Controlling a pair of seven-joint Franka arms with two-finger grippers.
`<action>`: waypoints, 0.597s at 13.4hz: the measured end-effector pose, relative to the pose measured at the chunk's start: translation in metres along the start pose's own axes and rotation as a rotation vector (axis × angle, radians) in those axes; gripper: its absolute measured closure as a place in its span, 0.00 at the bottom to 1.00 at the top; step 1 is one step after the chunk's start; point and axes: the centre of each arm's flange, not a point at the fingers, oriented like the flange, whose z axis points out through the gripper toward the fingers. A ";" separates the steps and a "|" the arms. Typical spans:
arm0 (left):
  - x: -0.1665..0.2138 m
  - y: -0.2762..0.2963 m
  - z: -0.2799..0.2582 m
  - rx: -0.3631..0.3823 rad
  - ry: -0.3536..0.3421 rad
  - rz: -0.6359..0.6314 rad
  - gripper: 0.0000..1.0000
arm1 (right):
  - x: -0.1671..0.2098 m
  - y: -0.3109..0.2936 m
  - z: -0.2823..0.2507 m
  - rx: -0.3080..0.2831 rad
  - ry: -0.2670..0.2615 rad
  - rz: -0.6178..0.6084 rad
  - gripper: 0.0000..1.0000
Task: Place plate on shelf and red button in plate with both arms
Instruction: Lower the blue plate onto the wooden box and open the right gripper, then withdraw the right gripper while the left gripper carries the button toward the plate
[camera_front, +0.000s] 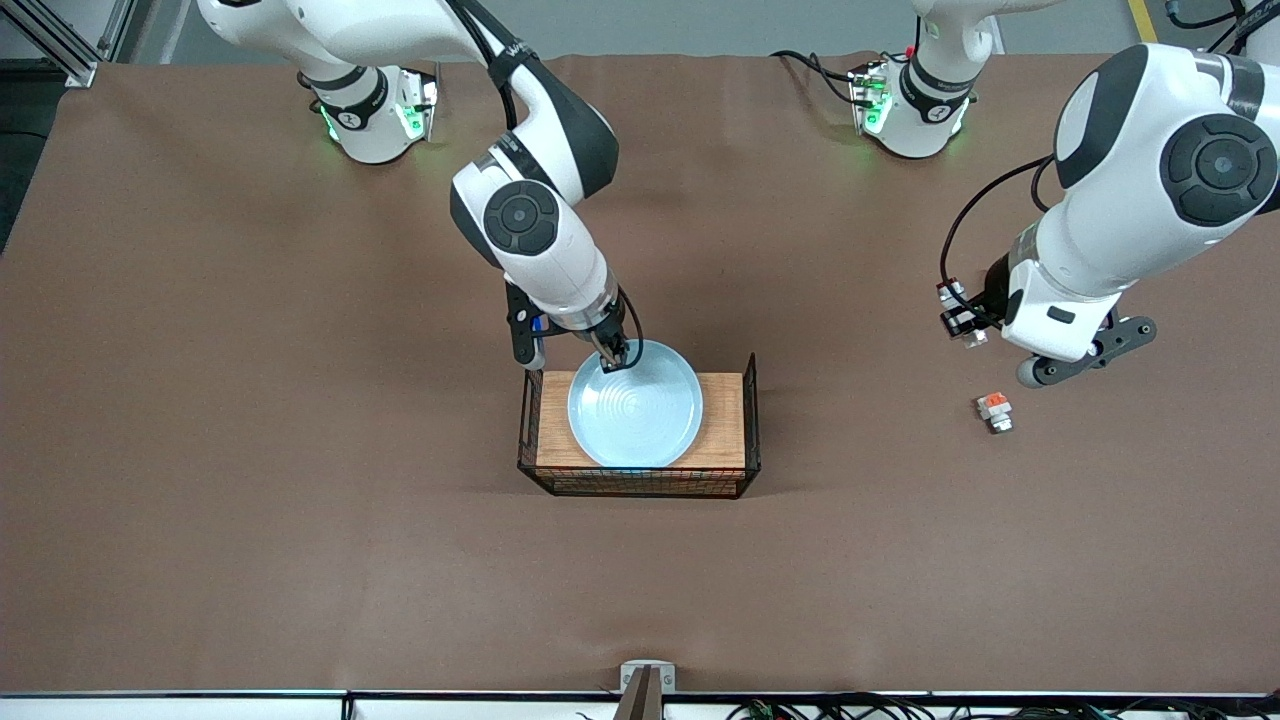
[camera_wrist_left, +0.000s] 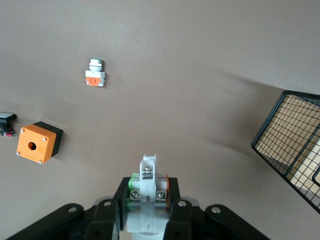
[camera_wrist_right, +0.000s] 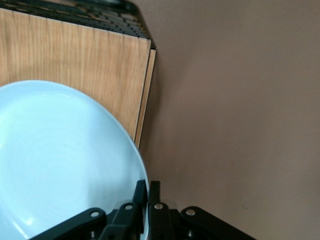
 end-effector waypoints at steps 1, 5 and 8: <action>0.000 0.000 0.000 0.000 0.000 0.000 0.67 | 0.000 0.000 0.004 -0.004 0.002 0.000 0.92; -0.002 0.000 0.001 0.007 -0.009 0.002 0.67 | 0.001 -0.003 0.011 -0.002 0.016 -0.013 0.52; -0.006 0.004 0.002 0.012 -0.016 0.012 0.67 | -0.004 -0.002 0.003 -0.012 0.031 -0.030 0.18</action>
